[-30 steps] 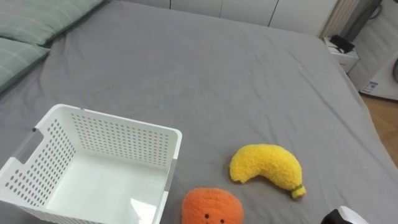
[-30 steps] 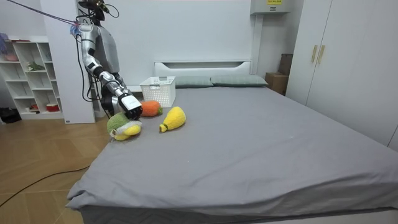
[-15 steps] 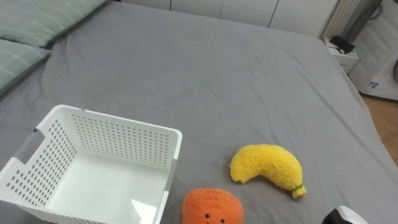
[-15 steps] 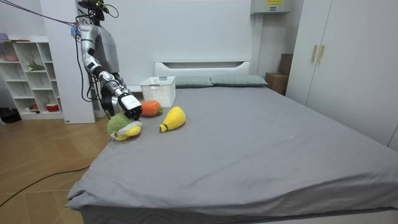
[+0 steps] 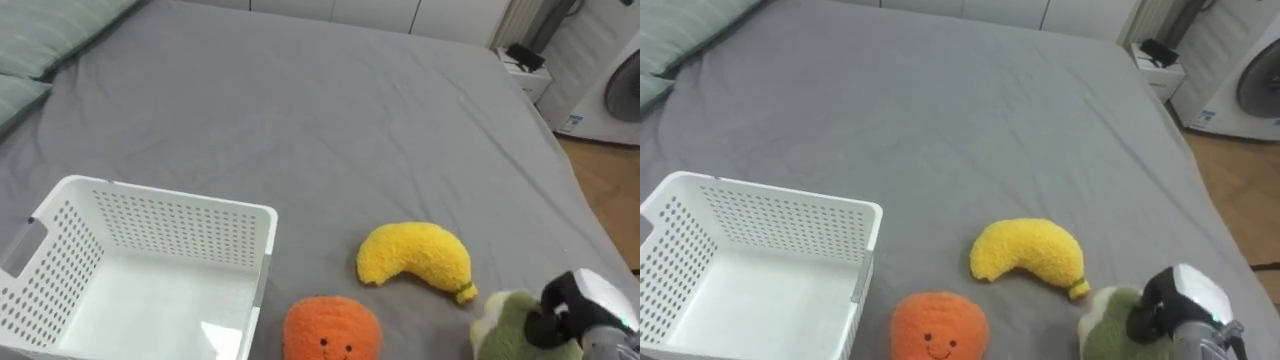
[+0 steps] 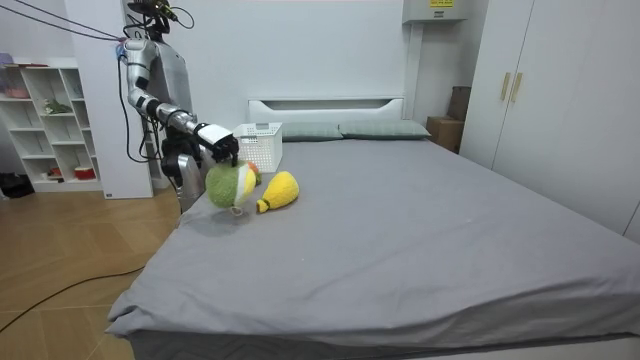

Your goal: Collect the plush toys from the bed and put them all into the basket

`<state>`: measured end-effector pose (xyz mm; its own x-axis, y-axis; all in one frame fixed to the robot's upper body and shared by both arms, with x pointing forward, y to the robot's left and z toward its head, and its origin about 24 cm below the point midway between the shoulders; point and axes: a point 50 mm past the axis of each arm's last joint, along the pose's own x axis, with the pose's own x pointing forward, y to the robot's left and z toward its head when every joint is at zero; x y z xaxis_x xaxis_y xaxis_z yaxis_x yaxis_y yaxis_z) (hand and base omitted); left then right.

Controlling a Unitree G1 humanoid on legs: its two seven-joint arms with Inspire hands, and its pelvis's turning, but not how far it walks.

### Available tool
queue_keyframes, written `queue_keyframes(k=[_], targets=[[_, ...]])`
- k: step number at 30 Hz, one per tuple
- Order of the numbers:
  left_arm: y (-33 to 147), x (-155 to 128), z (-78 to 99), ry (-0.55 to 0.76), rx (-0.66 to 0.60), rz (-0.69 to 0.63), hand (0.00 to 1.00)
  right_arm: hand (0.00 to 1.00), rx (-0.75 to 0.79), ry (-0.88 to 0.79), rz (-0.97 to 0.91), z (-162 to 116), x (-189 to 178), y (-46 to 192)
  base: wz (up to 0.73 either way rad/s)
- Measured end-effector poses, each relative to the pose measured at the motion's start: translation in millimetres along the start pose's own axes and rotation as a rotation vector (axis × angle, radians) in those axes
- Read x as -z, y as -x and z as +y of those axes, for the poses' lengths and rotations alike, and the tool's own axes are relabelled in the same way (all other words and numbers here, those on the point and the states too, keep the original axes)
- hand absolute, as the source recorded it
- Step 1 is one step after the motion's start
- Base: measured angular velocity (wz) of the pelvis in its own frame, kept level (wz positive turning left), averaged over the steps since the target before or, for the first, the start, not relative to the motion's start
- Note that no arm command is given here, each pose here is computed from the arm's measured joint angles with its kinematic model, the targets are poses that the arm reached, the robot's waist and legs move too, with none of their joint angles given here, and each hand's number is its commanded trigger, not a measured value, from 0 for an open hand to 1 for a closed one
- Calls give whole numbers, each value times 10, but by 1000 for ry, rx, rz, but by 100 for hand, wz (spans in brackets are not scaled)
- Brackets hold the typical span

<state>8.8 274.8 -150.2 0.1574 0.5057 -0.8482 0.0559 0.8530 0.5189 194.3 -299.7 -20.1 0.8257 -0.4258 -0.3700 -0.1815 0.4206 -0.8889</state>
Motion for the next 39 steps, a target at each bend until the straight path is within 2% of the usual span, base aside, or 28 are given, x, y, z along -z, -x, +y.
queue_keyframes(k=[4, 7, 12, 24, 29, 33, 39], targets=[[-2, -4, -1, 1, -1, 0, 0, 100, 130, -23, -63, -293, -143, 26, -8], [0, 13, -18, 8, 6, 9, 0, 100, 180, -36, -99, -402, -222, 50, -5], [3, 25, -27, 16, 10, 10, 0, 100, 315, -64, -218, -715, -472, 179, 0], [-1, -57, -103, -13, 3, -10, 0, 100, 412, -164, -371, -1009, -822, 249, -5], [-5, -129, -121, -32, 10, -32, 0, 100, 394, -229, -478, -1033, -1029, 319, 1], [-10, -176, -119, -27, 13, -50, 0, 100, 282, -315, -591, -999, -1247, 352, 1], [-14, -233, -122, -29, 28, -76, 0, 100, 207, -350, -734, -1049, -1554, 409, 11]])
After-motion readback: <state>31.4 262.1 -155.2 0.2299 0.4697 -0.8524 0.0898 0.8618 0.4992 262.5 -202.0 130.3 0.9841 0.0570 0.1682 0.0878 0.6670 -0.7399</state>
